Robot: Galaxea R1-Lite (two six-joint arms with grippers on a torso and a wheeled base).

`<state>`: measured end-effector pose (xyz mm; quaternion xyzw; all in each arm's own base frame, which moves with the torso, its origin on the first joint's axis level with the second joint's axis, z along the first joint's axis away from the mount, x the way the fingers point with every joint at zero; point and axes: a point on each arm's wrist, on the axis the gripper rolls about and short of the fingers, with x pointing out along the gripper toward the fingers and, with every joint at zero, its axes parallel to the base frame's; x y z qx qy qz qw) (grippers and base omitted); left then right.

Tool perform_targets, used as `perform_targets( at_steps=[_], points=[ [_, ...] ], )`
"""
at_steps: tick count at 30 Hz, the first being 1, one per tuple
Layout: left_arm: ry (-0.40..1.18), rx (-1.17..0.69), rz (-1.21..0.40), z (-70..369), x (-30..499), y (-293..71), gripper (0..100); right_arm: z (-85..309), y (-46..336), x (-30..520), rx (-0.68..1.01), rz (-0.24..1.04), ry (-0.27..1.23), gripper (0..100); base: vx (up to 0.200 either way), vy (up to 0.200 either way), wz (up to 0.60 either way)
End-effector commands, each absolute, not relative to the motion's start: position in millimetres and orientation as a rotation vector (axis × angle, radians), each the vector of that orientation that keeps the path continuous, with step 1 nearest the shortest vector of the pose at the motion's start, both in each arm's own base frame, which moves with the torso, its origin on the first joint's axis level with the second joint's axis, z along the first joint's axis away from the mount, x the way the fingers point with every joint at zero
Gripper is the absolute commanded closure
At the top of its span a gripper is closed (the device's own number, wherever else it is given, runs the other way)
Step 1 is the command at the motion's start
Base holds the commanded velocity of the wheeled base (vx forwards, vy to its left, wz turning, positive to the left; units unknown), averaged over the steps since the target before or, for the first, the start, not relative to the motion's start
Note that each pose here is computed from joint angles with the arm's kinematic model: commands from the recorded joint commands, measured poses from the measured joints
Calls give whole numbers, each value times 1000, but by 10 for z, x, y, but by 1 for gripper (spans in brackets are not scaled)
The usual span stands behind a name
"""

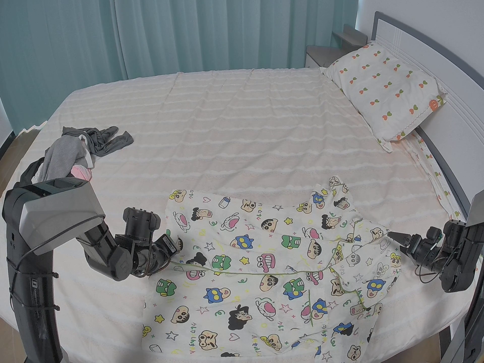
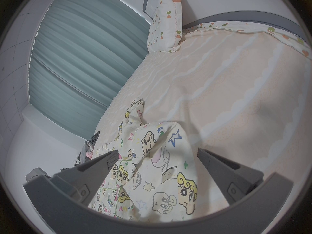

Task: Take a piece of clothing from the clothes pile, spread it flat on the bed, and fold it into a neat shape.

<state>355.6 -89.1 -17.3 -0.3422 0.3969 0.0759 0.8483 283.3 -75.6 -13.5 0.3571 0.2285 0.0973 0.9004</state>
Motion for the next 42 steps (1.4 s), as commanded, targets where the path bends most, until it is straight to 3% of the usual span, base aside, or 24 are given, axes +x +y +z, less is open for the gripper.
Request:
perform_targets(
  at_steps=[1, 16, 26, 31, 32, 37, 42],
  points=[
    [829, -719, 166, 8, 3524, -875, 100, -133, -755, 2835, 734, 204, 467, 0, 0, 0, 0],
    [787, -710, 245, 275, 3403, -757, 100, -109, -756, 2840, 732, 207, 459, 0, 0, 0, 0],
    [742, -886, 85, 873, 2971, -689, 100, 10, -662, 2804, 715, 238, 448, 0, 0, 0, 0],
    [739, -900, 60, 940, 2857, -703, 100, 116, -642, 2767, 706, 250, 427, 0, 0, 0, 0],
    [730, -905, 51, 956, 2832, -698, 0, 138, -642, 2766, 702, 252, 420, 0, 0, 0, 0],
    [695, -956, -11, 962, 2673, -673, 0, 197, -661, 2801, 691, 255, 390, 0, 0, 0, 0],
    [646, -1041, -178, 1014, 2426, -630, 0, 504, -730, 3073, 650, 289, 255, 0, 0, 0, 0]
  ],
)
